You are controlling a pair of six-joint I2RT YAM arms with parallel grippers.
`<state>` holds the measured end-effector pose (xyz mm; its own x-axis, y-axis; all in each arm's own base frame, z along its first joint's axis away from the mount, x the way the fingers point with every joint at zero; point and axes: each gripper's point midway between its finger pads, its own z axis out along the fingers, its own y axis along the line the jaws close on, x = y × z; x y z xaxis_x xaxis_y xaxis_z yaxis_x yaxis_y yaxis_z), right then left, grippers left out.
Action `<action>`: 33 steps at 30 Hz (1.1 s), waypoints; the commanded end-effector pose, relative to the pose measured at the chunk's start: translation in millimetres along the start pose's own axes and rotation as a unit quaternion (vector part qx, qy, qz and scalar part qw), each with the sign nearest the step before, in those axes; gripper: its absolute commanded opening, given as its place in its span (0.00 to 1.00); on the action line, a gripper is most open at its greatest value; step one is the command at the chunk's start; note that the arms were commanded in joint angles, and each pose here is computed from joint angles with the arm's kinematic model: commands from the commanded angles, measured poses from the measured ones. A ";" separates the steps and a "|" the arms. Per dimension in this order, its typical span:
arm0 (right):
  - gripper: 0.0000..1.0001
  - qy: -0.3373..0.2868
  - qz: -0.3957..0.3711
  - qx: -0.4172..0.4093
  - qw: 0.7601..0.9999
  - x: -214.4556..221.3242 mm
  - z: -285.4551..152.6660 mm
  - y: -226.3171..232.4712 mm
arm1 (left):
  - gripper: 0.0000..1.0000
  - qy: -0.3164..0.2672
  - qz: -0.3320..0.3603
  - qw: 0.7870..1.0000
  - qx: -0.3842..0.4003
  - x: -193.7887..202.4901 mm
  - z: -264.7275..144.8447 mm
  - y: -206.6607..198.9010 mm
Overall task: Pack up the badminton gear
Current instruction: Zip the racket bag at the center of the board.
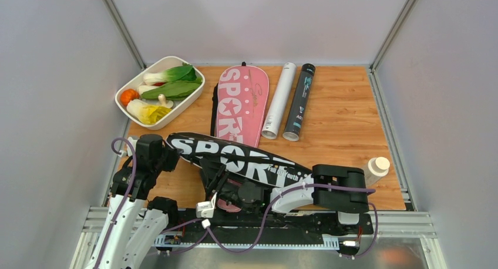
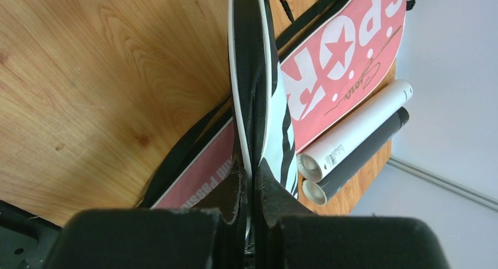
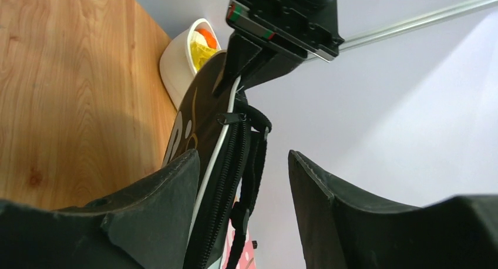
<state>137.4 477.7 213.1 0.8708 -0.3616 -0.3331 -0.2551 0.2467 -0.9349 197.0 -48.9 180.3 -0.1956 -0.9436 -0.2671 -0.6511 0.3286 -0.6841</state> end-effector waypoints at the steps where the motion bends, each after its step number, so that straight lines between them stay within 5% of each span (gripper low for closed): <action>1: 0.62 -0.035 -0.006 0.040 0.999 -17.5 9.0 -22.2 | 0.00 0.010 -0.010 1.000 -0.002 1.9 -6.5 -2.6; 21: 0.59 -0.071 -0.176 0.032 0.981 -7.0 1.2 -1.0 | 0.00 0.069 0.027 0.997 0.012 19.6 -18.5 -11.0; 33: 0.57 -0.054 -0.216 0.049 0.974 -5.2 14.2 6.5 | 0.00 0.076 0.022 0.997 0.001 21.5 -22.7 -6.5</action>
<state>135.3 489.8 182.6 0.9413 -0.3259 0.0884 0.1235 0.0885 -0.9884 188.4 -58.8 188.6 -0.2769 -0.9281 -0.2487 -0.6498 0.3716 -0.6631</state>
